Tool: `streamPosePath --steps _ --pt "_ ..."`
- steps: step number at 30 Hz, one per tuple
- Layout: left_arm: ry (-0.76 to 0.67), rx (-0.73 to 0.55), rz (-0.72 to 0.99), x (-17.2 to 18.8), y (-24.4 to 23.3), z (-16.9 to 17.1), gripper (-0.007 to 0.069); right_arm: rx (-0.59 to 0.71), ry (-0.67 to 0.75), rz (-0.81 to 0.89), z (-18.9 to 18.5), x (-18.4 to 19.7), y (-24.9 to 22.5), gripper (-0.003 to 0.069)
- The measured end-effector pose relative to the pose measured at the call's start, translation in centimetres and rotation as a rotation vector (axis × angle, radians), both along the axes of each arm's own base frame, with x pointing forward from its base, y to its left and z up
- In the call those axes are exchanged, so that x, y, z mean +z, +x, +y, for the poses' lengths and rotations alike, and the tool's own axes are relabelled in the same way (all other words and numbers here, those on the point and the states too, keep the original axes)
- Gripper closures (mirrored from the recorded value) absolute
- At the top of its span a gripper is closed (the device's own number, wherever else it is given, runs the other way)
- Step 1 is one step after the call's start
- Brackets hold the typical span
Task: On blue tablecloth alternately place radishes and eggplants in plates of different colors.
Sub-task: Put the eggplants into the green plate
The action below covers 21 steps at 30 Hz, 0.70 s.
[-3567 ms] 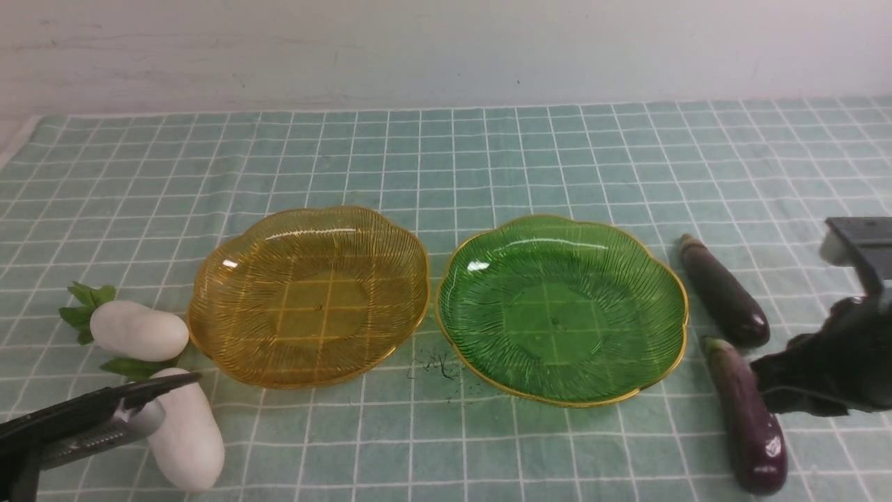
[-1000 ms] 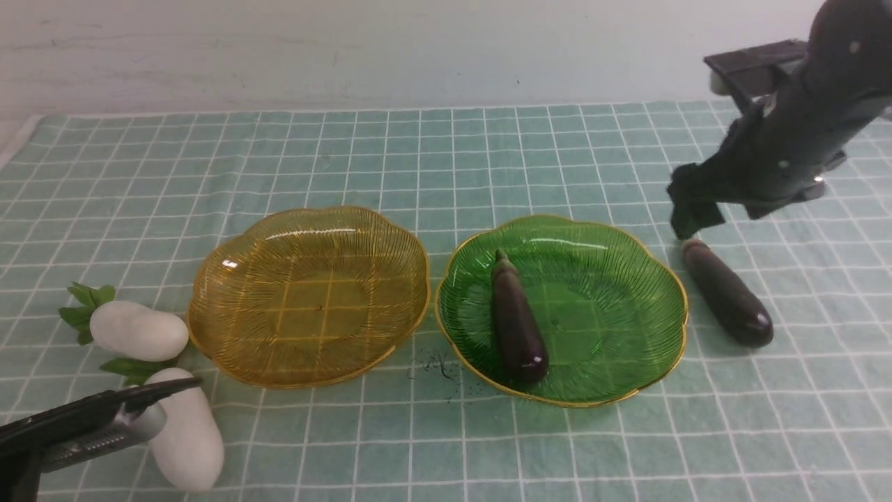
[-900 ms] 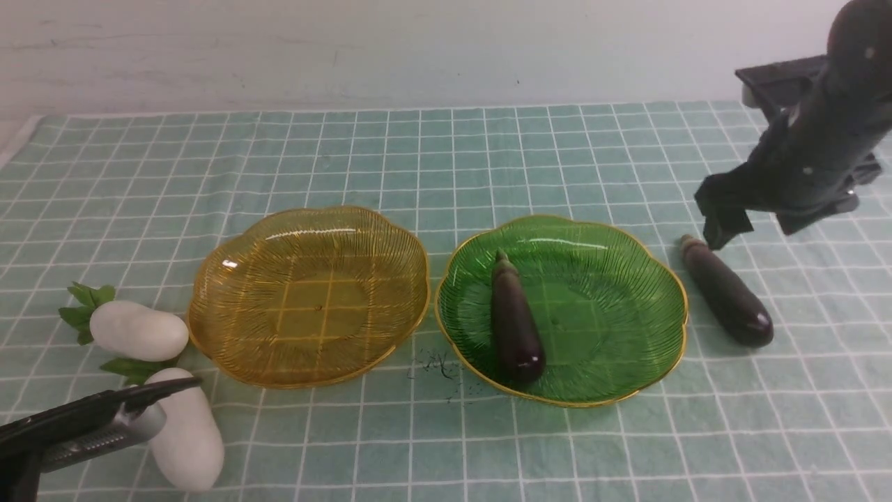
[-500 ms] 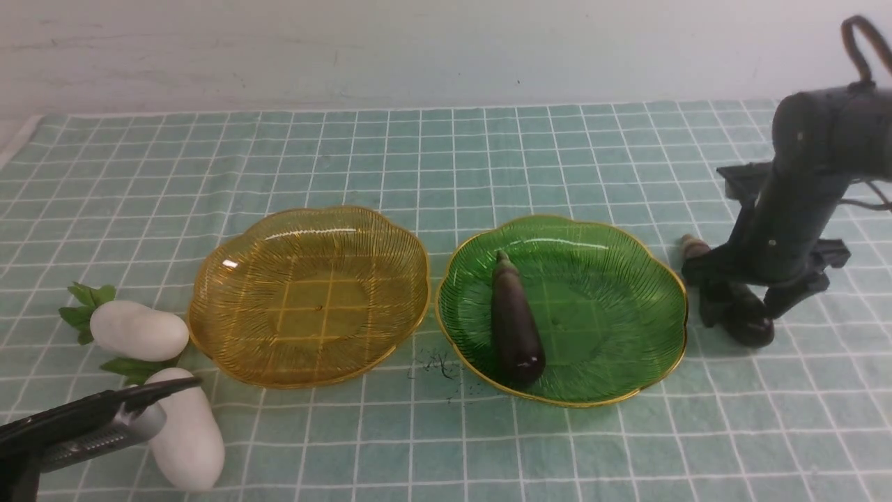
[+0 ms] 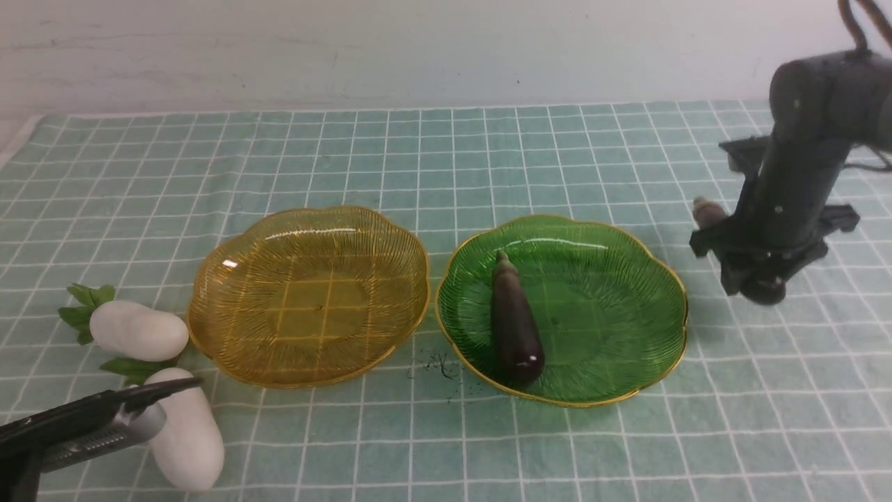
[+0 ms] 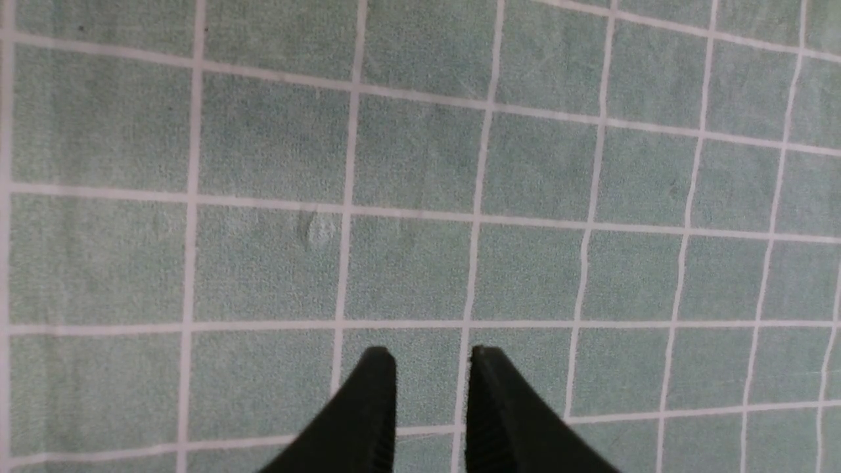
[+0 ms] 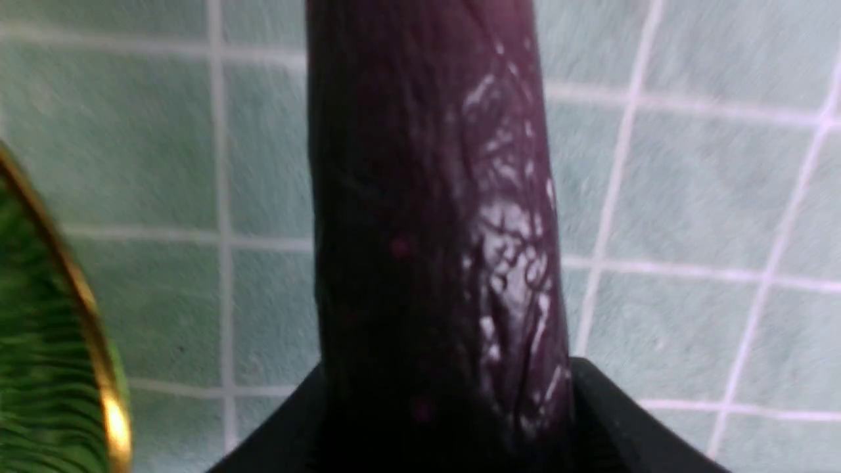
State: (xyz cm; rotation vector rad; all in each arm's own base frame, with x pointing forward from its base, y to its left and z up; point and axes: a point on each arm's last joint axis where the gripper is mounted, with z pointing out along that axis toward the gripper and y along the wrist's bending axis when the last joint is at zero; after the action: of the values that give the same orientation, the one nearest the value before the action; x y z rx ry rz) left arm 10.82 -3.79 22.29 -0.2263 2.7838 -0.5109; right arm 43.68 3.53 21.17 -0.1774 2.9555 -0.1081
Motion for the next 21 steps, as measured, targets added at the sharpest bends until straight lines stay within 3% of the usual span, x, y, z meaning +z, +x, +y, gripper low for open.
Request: streamPosePath --steps 5,6,9,21 --pt "0.000 0.000 0.000 0.0 0.0 0.0 0.0482 -0.038 0.198 -0.108 1.5 5.1 -0.7 0.0302" --pt "0.000 0.000 0.000 0.0 0.0 0.0 0.0482 -0.002 0.309 -0.107 2.8 5.9 -1.1 0.0302" --pt "0.000 0.000 0.001 0.0 0.0 0.0 0.0482 0.126 0.394 -0.083 5.4 5.3 -1.3 0.0302" --pt "0.000 -0.001 0.003 0.0 0.0 0.0 0.0471 0.276 0.349 0.071 11.2 -0.7 -1.5 0.0295"
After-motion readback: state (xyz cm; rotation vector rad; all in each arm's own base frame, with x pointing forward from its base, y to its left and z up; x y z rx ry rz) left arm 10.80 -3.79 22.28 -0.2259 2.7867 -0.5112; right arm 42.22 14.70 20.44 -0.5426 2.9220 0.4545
